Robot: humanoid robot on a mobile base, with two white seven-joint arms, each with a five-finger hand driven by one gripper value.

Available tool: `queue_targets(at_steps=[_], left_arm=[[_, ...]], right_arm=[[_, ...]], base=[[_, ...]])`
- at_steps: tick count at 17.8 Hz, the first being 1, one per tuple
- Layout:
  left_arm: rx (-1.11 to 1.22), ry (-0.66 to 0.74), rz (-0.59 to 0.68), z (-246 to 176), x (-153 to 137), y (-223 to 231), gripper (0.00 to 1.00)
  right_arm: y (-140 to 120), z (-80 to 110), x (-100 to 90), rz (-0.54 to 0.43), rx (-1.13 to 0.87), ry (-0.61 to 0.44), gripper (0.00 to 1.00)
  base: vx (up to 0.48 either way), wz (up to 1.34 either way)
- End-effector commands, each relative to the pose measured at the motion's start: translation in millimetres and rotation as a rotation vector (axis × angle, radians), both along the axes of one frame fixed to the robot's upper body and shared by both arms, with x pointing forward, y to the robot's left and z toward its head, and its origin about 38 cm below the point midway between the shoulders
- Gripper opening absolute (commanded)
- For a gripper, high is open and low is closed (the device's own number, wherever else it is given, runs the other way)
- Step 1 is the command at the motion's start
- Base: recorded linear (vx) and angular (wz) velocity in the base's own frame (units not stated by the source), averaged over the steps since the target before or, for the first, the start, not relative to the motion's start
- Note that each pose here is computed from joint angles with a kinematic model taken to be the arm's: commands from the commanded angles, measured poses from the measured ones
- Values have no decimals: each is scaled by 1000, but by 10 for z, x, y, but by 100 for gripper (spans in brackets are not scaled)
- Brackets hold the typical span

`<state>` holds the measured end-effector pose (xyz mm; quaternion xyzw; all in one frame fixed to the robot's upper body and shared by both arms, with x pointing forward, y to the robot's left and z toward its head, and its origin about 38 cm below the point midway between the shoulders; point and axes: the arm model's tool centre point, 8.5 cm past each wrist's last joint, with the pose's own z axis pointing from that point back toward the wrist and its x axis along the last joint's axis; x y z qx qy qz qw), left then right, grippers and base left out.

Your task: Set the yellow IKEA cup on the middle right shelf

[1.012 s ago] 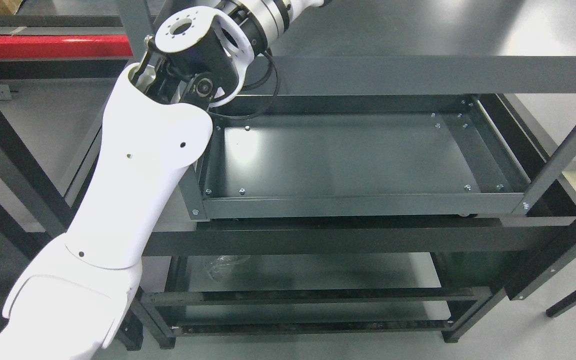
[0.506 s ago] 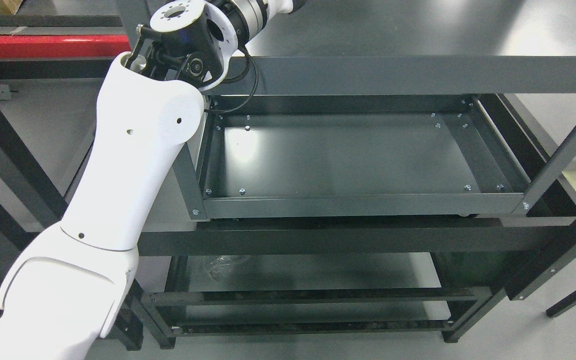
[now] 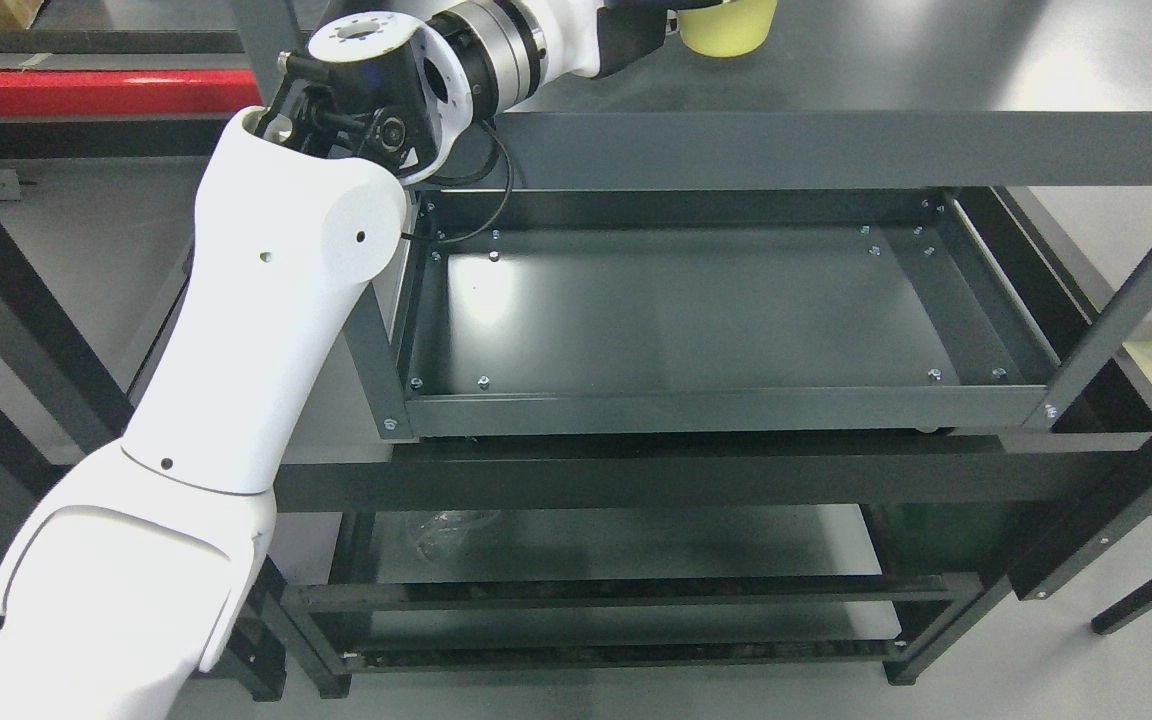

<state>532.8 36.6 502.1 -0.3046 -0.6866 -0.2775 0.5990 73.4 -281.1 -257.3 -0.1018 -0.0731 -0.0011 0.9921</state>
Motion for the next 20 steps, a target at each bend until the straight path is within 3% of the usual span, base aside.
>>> queue_targets(at_steps=[1, 5, 16, 20], left_arm=[[63, 7, 66, -115, 134, 126, 85], [64, -23, 65, -39, 87, 122, 98], [-66, -289, 48, 943, -464, 314, 98], [-39, -363, -66, 1114, -682, 238, 95]], right_arm=[[-98, 1, -91, -8, -11, 14, 99], [-98, 1, -91, -8, -11, 14, 99], [-98, 1, -91, -8, -11, 14, 99], [-98, 1, -91, -8, -11, 14, 99]], base=[[0, 0], [0, 0], [0, 0], [0, 0]])
